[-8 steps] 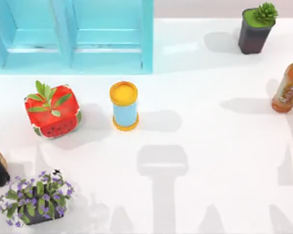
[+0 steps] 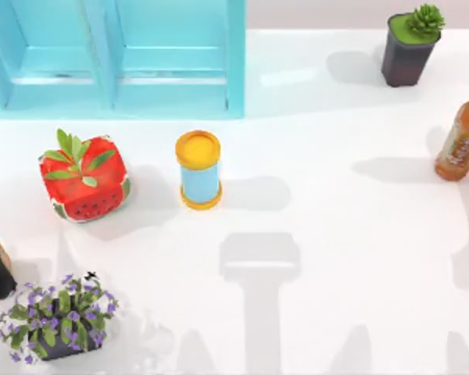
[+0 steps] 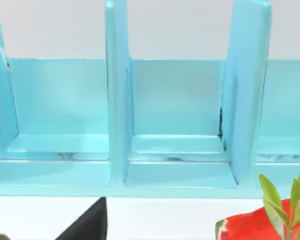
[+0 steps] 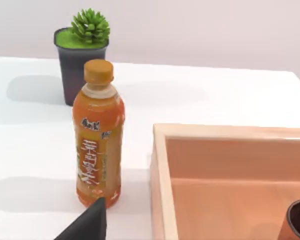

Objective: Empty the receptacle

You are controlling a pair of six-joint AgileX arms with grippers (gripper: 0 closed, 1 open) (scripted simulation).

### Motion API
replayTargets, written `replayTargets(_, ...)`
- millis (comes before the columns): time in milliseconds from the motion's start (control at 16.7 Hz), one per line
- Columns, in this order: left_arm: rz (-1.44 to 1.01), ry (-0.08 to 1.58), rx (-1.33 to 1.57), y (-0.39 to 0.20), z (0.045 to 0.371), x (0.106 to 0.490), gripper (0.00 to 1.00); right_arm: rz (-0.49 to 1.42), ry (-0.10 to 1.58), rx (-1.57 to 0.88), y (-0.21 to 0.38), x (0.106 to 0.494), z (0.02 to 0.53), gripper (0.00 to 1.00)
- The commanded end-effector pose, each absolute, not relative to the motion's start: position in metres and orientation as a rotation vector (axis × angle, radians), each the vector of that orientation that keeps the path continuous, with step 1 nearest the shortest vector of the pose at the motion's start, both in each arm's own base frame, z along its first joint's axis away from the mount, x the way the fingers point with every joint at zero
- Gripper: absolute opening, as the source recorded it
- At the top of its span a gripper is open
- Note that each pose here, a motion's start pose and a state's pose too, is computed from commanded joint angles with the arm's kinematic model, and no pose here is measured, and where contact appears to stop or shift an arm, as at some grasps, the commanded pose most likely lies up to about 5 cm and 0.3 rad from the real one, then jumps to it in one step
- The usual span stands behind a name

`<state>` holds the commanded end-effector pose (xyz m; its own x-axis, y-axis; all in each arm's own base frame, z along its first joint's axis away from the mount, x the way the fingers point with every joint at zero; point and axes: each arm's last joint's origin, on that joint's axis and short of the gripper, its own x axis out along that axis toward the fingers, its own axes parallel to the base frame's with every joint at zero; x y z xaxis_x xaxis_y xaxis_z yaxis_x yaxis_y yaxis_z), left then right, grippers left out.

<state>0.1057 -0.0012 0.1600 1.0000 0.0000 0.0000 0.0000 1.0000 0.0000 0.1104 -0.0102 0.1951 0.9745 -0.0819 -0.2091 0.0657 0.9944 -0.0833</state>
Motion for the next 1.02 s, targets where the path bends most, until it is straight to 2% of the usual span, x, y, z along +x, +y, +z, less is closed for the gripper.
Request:
replayTargets(180,0.0,0.0,0.0,-0.001,0.16,0.106,1.0,-0.118,0.463,-0.122,-0.021,0.127,0.222,1.0)
replayTargets(600,0.0,0.0,0.0,-0.001,0.16,0.106,1.0,-0.11,1.158,-0.108,-0.073,0.2,0.248,1.0)
replayTargets(840,0.0,0.0,0.0,-0.001,0.16,0.106,1.0,-0.055,1.417,-0.05,-0.11,0.234,0.247,1.0)
replayTargets(1020,0.0,0.0,0.0,-0.001,0.16,0.106,1.0,-0.017,1.529,-0.011,-0.132,0.251,0.244,1.0)
